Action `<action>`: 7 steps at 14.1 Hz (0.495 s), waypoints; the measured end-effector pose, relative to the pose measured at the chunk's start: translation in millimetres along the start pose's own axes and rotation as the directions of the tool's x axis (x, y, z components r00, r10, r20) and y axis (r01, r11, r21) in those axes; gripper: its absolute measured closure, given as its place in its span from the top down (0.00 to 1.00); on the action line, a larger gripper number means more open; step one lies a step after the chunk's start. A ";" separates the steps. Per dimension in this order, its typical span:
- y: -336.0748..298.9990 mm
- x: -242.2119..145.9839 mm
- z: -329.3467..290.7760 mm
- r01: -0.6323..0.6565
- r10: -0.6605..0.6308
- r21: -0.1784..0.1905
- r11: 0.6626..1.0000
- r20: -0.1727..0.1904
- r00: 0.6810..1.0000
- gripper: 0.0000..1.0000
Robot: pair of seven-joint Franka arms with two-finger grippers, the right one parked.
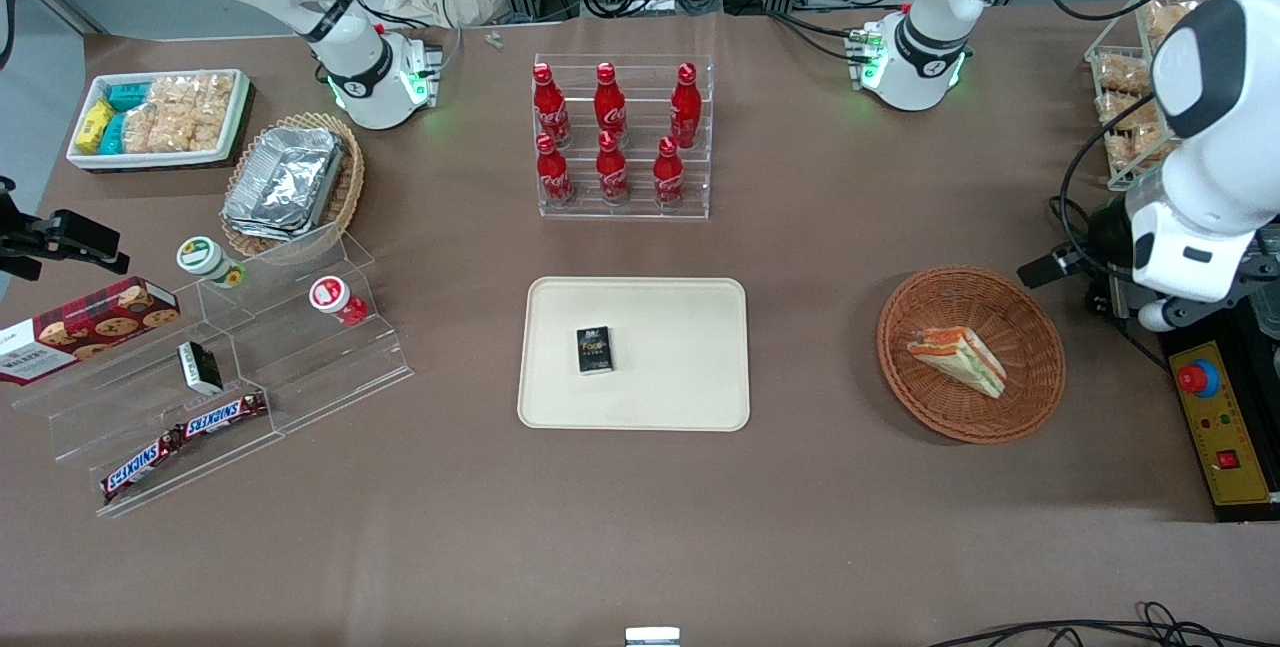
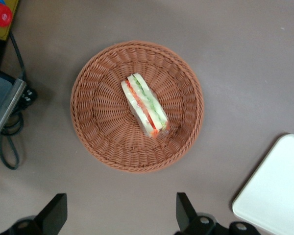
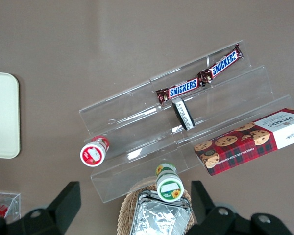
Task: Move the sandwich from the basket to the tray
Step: 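Move the left gripper down over the wrapped sandwich in the wicker basket, then lower the left gripper and close it on the wrapped sandwich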
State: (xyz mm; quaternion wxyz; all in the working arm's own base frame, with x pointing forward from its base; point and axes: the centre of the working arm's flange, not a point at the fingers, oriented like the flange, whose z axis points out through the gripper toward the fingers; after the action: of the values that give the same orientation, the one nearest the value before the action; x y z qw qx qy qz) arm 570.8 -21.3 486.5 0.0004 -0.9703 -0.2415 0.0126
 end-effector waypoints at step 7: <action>3.7 9.3 121.9 0.226 -0.227 -0.015 0.974 -0.018 0.974 1.00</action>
State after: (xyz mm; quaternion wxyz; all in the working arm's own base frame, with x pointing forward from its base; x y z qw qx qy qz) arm 577.7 -20.9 364.4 -0.0019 -0.9365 -0.3506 0.0014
